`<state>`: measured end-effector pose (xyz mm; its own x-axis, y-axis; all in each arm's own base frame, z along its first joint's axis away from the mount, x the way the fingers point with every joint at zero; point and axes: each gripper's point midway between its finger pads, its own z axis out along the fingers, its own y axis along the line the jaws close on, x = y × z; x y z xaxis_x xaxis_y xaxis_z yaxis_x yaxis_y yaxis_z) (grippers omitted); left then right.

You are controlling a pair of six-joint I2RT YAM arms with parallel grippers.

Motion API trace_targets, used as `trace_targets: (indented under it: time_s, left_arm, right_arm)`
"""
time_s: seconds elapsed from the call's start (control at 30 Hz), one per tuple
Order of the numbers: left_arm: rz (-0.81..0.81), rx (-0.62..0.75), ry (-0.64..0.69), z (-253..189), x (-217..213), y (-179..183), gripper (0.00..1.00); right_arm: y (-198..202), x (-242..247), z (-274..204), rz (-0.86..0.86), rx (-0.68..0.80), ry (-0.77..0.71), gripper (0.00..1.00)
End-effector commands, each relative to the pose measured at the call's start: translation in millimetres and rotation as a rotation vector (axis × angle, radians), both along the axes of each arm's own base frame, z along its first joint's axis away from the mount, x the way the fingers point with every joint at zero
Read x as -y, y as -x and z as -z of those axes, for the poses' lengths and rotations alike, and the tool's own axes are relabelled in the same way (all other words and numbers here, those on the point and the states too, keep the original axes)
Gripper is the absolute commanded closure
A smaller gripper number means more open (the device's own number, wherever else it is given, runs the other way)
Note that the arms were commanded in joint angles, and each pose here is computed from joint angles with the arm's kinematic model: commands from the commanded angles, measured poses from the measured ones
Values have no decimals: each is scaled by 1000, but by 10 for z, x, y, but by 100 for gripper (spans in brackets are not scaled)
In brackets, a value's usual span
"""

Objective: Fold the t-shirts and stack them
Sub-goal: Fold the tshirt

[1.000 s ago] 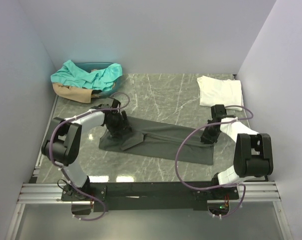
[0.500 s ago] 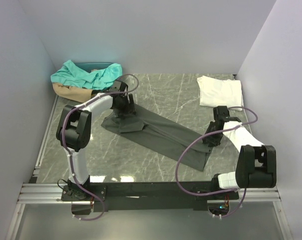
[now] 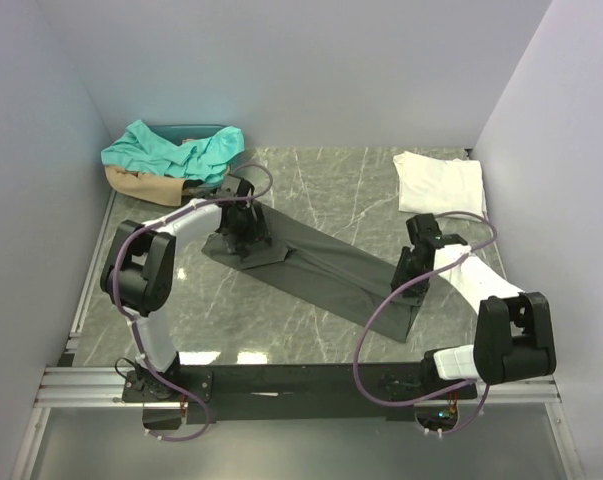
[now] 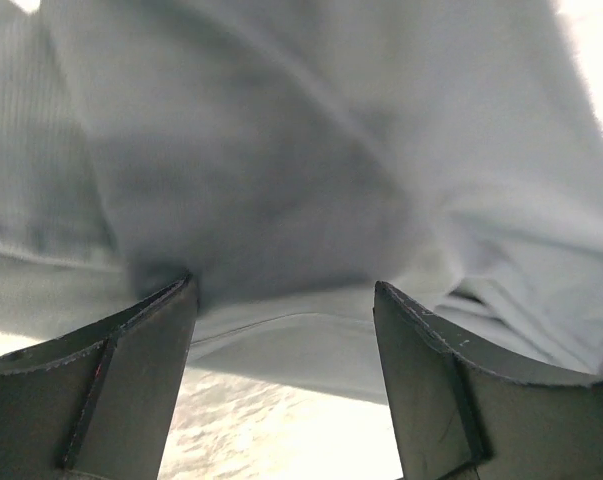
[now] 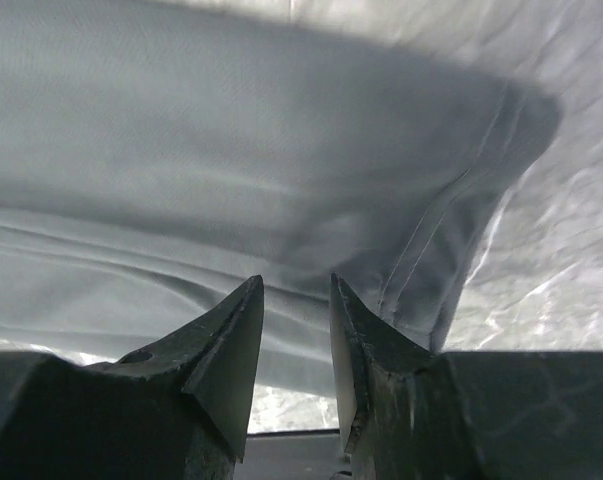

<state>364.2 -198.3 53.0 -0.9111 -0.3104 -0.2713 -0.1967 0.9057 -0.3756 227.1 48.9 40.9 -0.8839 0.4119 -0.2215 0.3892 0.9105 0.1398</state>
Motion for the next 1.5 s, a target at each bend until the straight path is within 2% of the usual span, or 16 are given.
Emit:
trace_targets:
  time_s: [0.0, 0.47, 0.83, 1.17, 1.47]
  left_arm:
    - [-16, 2, 34, -29, 45, 35, 23]
    - [-10, -36, 9, 242, 62, -35, 23]
    - [79, -36, -71, 522, 135, -437, 23]
    - [215, 100, -115, 537, 324, -1020, 23]
    - [345, 233, -82, 253, 631, -1214, 23]
  right_arm:
    - [138, -51, 39, 13, -21, 5, 60]
    - [285, -37, 243, 27, -83, 22, 60]
    - [360, -297, 328, -26, -134, -7, 61]
    - [526, -763, 318, -153, -168, -55, 62]
    - [544, -1192, 225, -337, -154, -81, 63]
